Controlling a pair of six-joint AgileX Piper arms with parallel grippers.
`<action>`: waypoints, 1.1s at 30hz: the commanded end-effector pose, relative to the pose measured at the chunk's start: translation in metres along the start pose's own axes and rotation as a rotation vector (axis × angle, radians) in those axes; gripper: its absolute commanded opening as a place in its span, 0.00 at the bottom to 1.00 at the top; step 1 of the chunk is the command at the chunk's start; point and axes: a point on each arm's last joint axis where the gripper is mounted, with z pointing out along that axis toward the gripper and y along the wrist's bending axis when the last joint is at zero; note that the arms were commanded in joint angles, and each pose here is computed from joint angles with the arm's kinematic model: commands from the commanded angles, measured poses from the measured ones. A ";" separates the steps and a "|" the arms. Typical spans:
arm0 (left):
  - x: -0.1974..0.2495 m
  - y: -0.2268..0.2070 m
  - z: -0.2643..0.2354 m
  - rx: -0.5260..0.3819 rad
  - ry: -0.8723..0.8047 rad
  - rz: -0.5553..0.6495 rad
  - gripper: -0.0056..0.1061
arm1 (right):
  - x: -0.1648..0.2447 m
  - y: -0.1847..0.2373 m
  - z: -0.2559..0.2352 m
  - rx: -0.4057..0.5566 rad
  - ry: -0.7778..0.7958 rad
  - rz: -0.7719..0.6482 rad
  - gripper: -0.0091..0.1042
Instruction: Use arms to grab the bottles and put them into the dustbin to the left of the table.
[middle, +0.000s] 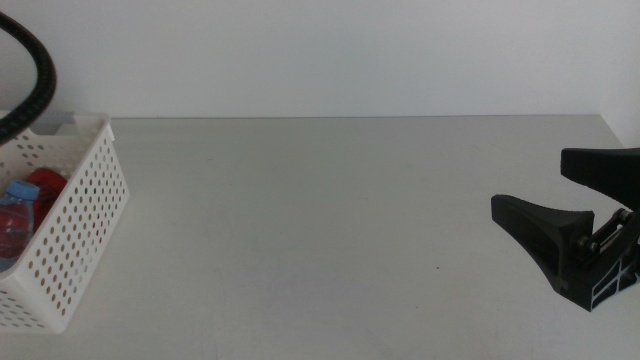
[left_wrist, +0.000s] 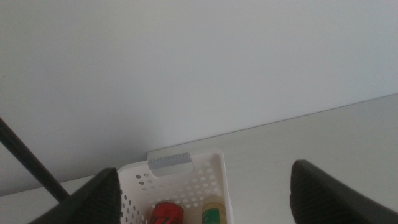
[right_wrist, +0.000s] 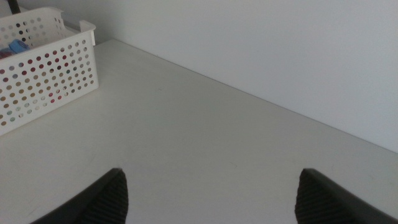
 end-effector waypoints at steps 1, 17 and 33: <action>-0.014 0.003 -0.005 -0.019 -0.098 -0.018 0.88 | -0.015 -0.002 -0.007 0.020 -0.111 -0.023 0.75; 0.032 -0.009 -0.020 -0.025 -0.123 -0.036 0.88 | 0.051 -0.024 -0.081 0.391 -0.224 -0.067 0.75; 0.190 -0.054 -0.042 0.049 -0.151 -0.247 0.88 | 0.134 -0.021 -0.091 0.608 -0.199 -0.032 0.75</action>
